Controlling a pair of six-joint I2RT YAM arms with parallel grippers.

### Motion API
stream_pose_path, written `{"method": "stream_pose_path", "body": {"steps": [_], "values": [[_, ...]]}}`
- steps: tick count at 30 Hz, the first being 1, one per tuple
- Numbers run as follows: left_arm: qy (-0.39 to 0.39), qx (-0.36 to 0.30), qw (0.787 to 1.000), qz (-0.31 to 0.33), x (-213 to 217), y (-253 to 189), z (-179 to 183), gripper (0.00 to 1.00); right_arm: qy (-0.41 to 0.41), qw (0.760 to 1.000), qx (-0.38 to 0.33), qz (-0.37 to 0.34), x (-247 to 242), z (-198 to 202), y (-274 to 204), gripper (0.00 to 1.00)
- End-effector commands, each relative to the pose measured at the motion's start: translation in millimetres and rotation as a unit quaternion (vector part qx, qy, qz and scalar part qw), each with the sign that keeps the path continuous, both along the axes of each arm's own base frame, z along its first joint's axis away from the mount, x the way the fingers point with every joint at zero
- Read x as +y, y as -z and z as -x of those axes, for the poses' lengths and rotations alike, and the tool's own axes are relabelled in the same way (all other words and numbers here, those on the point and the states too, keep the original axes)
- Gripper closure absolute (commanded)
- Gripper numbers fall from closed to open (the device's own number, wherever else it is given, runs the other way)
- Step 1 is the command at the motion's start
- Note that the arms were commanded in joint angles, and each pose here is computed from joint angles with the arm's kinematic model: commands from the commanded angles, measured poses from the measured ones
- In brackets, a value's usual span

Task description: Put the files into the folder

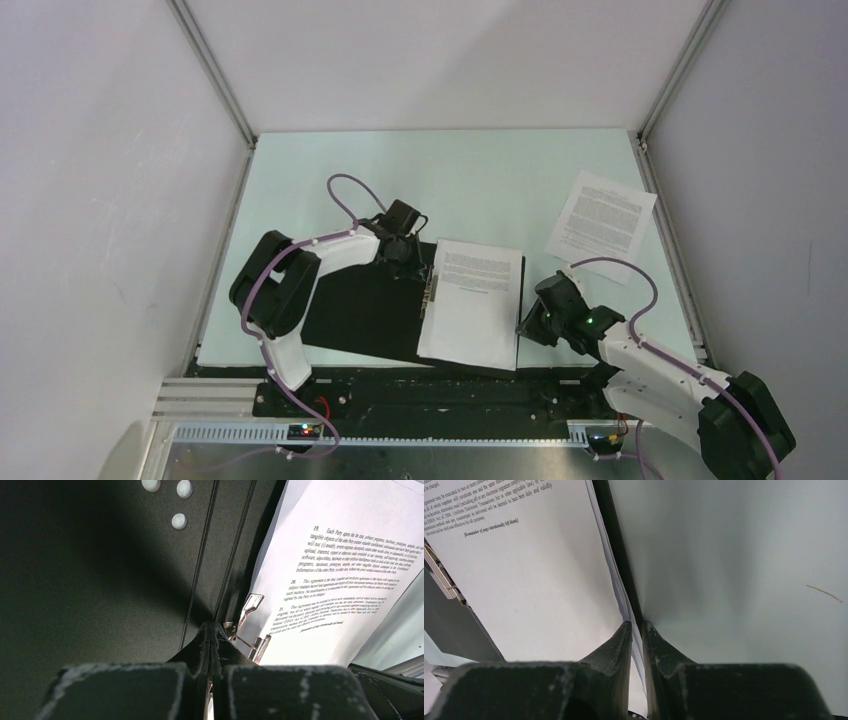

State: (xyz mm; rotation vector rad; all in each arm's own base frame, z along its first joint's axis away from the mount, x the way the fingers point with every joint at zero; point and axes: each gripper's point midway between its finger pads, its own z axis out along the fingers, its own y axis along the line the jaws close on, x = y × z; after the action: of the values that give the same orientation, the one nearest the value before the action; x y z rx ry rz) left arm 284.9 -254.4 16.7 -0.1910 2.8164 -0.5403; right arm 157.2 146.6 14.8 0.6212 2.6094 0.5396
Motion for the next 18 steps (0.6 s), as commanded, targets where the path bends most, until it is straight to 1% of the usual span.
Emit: {"method": "stream_pose_path", "body": {"steps": [1,5,8,10,13,15,18], "values": [[-0.006,0.007,1.0,-0.022,8.7,13.6,3.6,1.0,0.02,0.998,0.039,0.043,-21.8,19.0,23.2,0.82],[-0.006,0.007,1.0,-0.022,8.9,13.7,3.9,1.0,0.027,0.998,0.033,0.043,-26.9,14.8,20.7,0.81],[-0.008,0.005,1.0,-0.021,9.0,11.8,3.2,1.0,0.034,0.998,0.029,0.038,-28.6,9.2,15.7,0.79],[-0.008,0.0,1.0,-0.018,8.2,8.4,2.2,1.0,0.037,0.998,0.023,0.035,-29.7,3.9,9.5,0.76],[-0.008,-0.006,1.0,-0.009,6.1,0.7,-0.1,1.0,0.047,0.998,0.007,0.031,-33.5,-7.2,-3.7,0.67],[-0.008,-0.013,1.0,-0.002,4.0,-6.7,-3.1,1.0,0.07,0.997,-0.009,0.025,-41.3,-19.6,-15.7,0.6],[-0.005,-0.028,1.0,0.014,-0.9,-22.0,-8.1,1.0,0.099,0.994,-0.027,0.024,-54.3,-34.4,-31.1,0.54]]}}
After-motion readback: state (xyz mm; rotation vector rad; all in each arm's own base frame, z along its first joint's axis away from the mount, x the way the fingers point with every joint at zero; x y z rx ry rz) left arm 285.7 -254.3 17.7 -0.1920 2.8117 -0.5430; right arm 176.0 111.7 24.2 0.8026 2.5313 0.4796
